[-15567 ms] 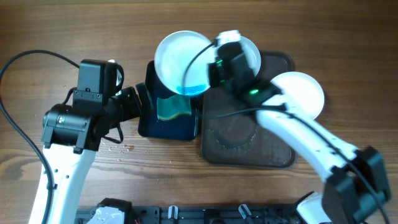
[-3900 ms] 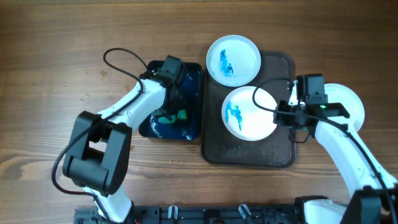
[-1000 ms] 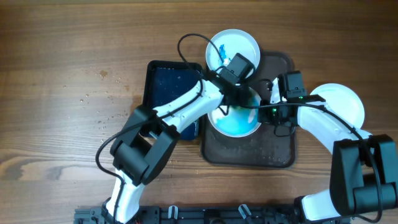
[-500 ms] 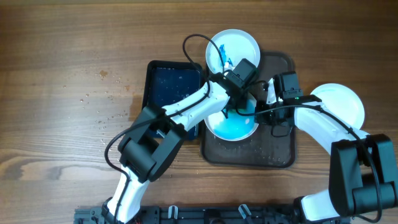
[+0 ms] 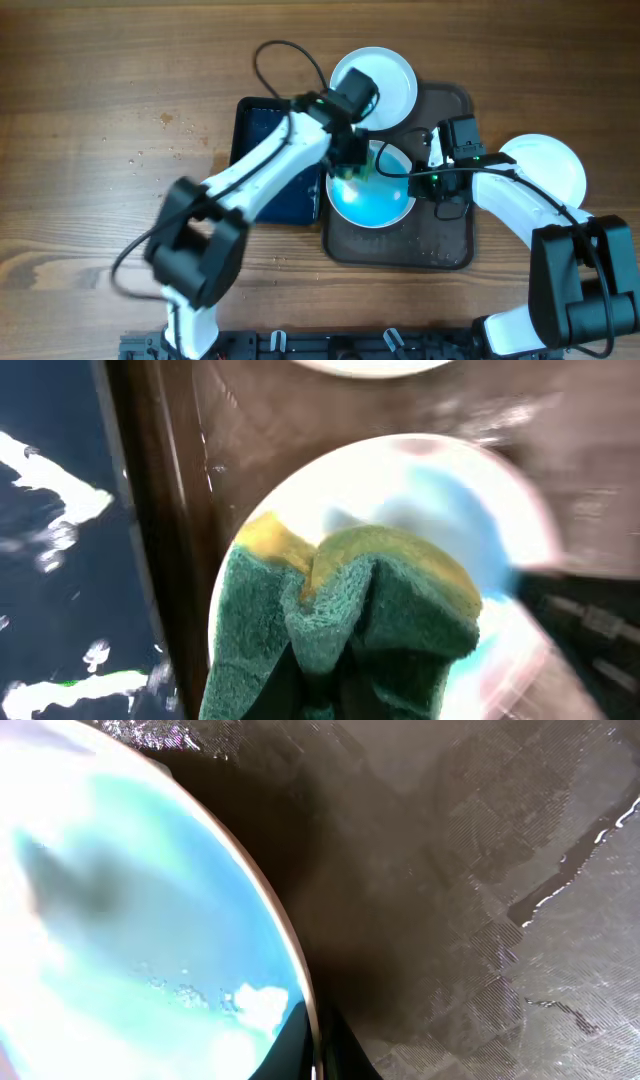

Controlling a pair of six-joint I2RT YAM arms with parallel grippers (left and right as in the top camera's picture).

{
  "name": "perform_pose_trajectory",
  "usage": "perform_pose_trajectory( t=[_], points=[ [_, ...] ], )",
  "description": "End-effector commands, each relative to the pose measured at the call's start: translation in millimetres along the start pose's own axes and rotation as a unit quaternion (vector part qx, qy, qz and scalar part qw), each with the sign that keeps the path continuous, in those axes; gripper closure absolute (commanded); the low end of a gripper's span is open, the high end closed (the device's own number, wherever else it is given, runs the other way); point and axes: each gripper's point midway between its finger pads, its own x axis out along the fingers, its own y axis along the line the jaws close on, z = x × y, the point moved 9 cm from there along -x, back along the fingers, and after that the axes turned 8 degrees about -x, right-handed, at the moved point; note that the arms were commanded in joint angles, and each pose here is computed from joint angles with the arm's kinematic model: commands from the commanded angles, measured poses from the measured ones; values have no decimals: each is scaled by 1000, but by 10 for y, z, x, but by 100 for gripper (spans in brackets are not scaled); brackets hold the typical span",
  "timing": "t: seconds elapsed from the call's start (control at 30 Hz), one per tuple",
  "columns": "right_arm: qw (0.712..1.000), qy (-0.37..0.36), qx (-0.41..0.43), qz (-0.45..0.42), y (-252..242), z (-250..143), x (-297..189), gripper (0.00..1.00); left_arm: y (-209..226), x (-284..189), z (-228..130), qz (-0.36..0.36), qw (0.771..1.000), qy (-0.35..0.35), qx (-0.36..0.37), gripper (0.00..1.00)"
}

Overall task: Clean dirty plates on tray and stack at the side
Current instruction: 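Scrub the plate with the sponge while right gripper holds the rim, then return the sponge to the black tray and release it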

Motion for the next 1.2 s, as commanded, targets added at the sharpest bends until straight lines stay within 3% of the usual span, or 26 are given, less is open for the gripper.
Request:
perform_pose_trajectory(
  t=[0.0,0.13,0.43,1.17],
  points=[
    [998,33,12,-52,-128,-154,118,96,40,-667,27,-60,997,-39,4,96],
    [998,33,12,-52,-128,-153,118,96,347,-938,87,-40,997,-54,-30,96],
    [998,33,12,-52,-128,-154,118,96,971,-994,257,44,991,-63,-106,96],
    [998,35,13,-52,-129,-158,118,96,1012,-1000,268,51,990,-65,-110,96]
  ],
)
